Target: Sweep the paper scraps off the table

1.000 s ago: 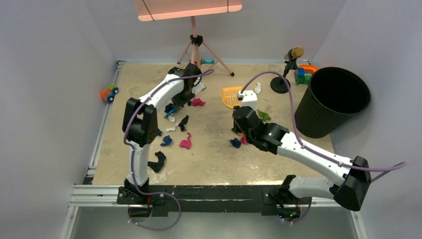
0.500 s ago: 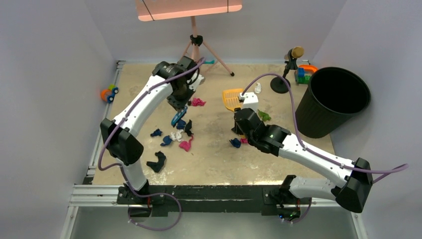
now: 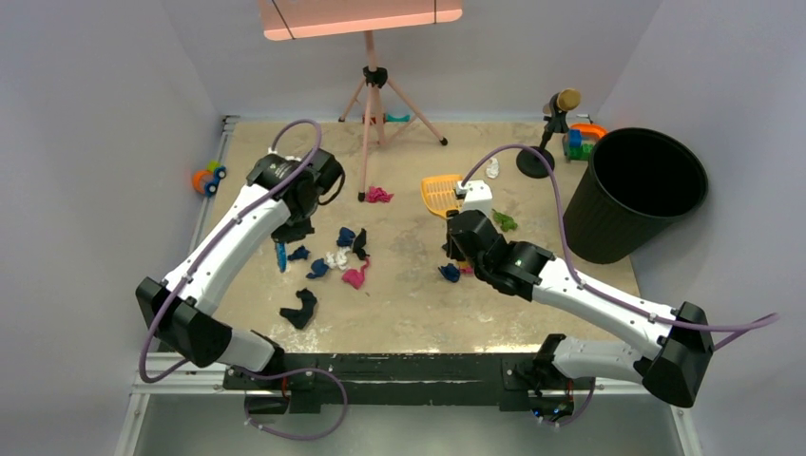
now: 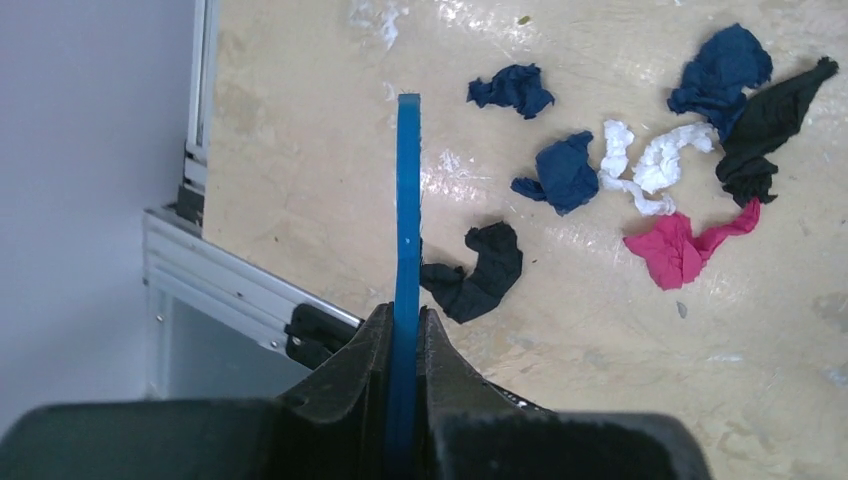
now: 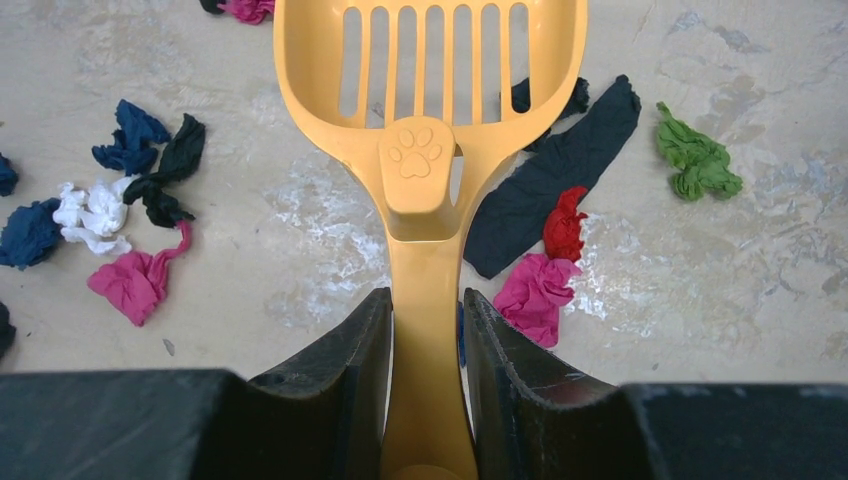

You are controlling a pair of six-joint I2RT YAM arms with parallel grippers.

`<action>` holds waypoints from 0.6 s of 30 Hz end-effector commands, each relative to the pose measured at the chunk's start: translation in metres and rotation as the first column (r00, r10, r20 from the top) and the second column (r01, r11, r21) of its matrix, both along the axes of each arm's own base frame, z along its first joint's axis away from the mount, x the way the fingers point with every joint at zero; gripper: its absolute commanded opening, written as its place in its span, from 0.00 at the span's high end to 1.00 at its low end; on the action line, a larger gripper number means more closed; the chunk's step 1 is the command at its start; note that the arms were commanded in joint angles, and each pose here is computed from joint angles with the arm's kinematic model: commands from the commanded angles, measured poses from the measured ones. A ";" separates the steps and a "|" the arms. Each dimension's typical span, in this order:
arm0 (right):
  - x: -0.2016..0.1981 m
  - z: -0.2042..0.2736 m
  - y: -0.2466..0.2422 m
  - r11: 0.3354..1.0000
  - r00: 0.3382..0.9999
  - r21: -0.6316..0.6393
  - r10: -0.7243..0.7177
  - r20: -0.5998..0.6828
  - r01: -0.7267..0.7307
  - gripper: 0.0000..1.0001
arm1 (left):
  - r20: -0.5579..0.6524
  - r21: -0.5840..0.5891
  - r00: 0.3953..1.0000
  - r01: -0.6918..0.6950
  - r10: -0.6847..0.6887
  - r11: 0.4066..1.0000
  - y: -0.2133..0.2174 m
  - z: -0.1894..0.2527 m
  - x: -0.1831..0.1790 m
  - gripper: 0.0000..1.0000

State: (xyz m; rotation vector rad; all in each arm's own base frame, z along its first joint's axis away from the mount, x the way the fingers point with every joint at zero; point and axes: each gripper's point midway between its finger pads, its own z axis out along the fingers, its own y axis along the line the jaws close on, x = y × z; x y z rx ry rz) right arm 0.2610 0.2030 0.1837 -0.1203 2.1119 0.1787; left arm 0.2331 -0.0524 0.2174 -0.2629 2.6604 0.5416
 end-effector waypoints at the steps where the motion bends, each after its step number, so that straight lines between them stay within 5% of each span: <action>1: 0.006 0.013 0.004 0.998 0.999 0.064 -0.016 0.046 0.013 1.00 | 0.013 0.101 0.953 -0.303 0.303 0.948 0.033 0.000 -0.044 1.00; 4: 0.007 0.013 0.006 0.997 0.999 0.071 -0.020 0.046 0.017 1.00 | -0.032 0.144 0.936 -0.344 0.351 0.928 0.035 -0.019 -0.054 1.00; 12: 0.004 0.011 0.001 0.996 0.999 0.088 -0.035 0.040 0.031 1.00 | -0.125 0.011 0.922 -0.369 0.367 0.929 0.012 -0.090 -0.066 1.00; 18: 0.004 0.009 0.001 0.996 0.999 0.081 -0.040 0.033 0.037 1.00 | -0.225 -0.216 0.952 -0.257 0.208 0.942 -0.046 -0.129 -0.047 1.00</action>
